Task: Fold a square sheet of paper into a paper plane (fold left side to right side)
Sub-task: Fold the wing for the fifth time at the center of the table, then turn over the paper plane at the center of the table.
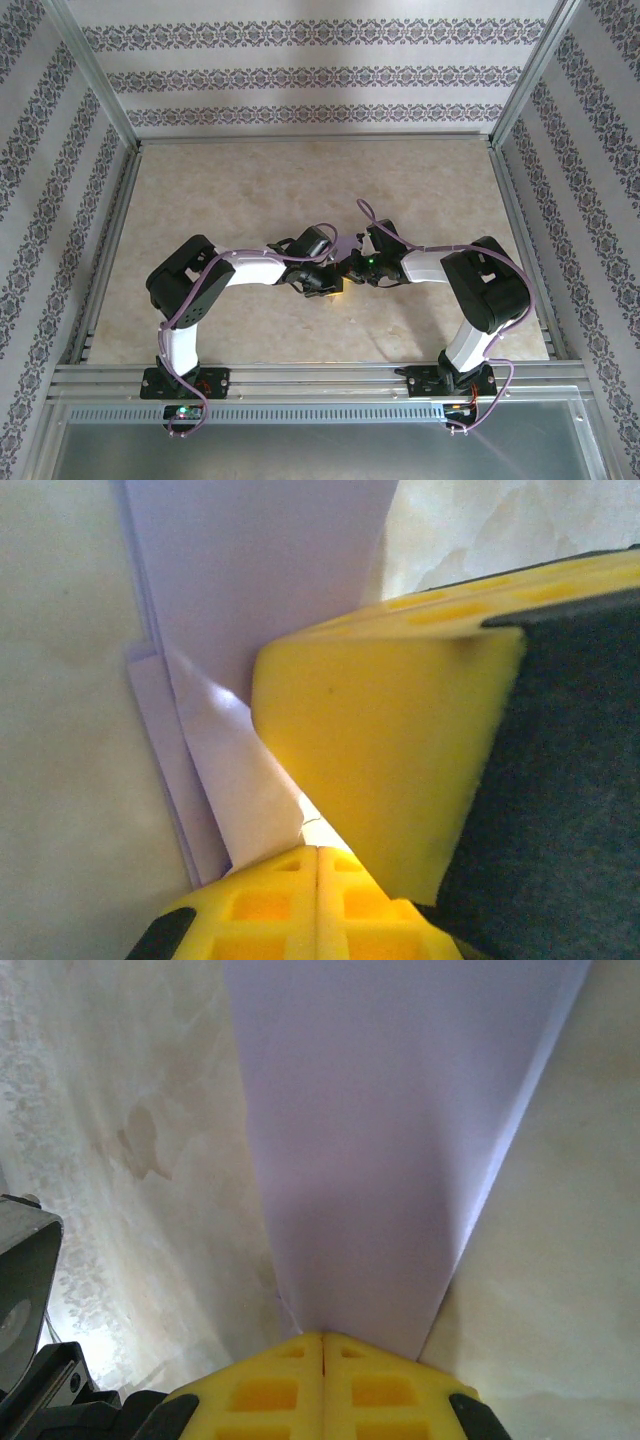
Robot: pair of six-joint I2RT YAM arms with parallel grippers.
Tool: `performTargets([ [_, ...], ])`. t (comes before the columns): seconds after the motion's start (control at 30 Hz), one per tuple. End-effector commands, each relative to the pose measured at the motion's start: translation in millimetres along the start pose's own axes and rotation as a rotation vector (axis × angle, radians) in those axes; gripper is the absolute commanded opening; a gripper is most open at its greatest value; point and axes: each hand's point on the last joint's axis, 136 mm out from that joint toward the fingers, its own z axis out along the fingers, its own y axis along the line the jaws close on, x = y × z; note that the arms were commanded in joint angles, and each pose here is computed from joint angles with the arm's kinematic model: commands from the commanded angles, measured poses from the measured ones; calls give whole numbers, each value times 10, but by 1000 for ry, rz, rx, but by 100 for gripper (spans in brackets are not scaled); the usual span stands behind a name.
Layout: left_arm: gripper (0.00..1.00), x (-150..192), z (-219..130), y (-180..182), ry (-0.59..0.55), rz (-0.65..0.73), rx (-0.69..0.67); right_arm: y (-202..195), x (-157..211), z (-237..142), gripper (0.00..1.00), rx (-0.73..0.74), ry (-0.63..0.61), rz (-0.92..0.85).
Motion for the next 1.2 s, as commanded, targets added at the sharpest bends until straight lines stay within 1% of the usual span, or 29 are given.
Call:
performTargets([
  [0.0, 0, 85, 31, 161, 6, -24, -34, -543, 232, 71, 0, 194, 55, 84],
  [0.2, 0, 411, 16, 203, 67, -41, -29, -517, 205, 91, 0, 188, 59, 76],
  [0.3, 0, 523, -21, 203, 69, -30, -29, -489, 175, 100, 0, 180, 57, 68],
  [0.43, 0, 537, -120, 153, 12, -21, 22, -322, 69, 88, 0, 141, 43, 26],
  [0.5, 5, 467, -226, 96, -45, 8, 29, -179, -16, 47, 1, 120, 27, -5],
  [0.6, 6, 293, -474, 4, -176, 66, 23, 55, -146, -91, 18, 109, -10, -66],
  [0.63, 9, 231, -573, -12, -226, 83, 17, 134, -199, -160, 24, 112, -31, -93],
  [0.73, 12, 68, -873, -37, -358, 113, 5, 306, -289, -386, 38, 138, -86, -151],
  [0.77, 15, 21, -967, -13, -399, 114, -9, 323, -306, -454, 41, 161, -101, -163],
  [0.87, 21, -104, -1281, 123, -528, 107, -69, 338, -322, -661, 52, 276, -138, -213],
  [0.93, 26, -172, -1493, 216, -607, 94, -102, 308, -308, -768, 60, 380, -156, -248],
  [1.0, 28, -217, -1638, 279, -654, 82, -109, 275, -288, -808, 71, 473, -159, -277],
  [1.1, 30, -257, -1765, 352, -690, 67, -111, 239, -249, -755, 74, 588, -150, -321],
  [1.17, 30, -264, -1803, 387, -697, 64, -116, 231, -243, -670, 74, 637, -144, -339],
])
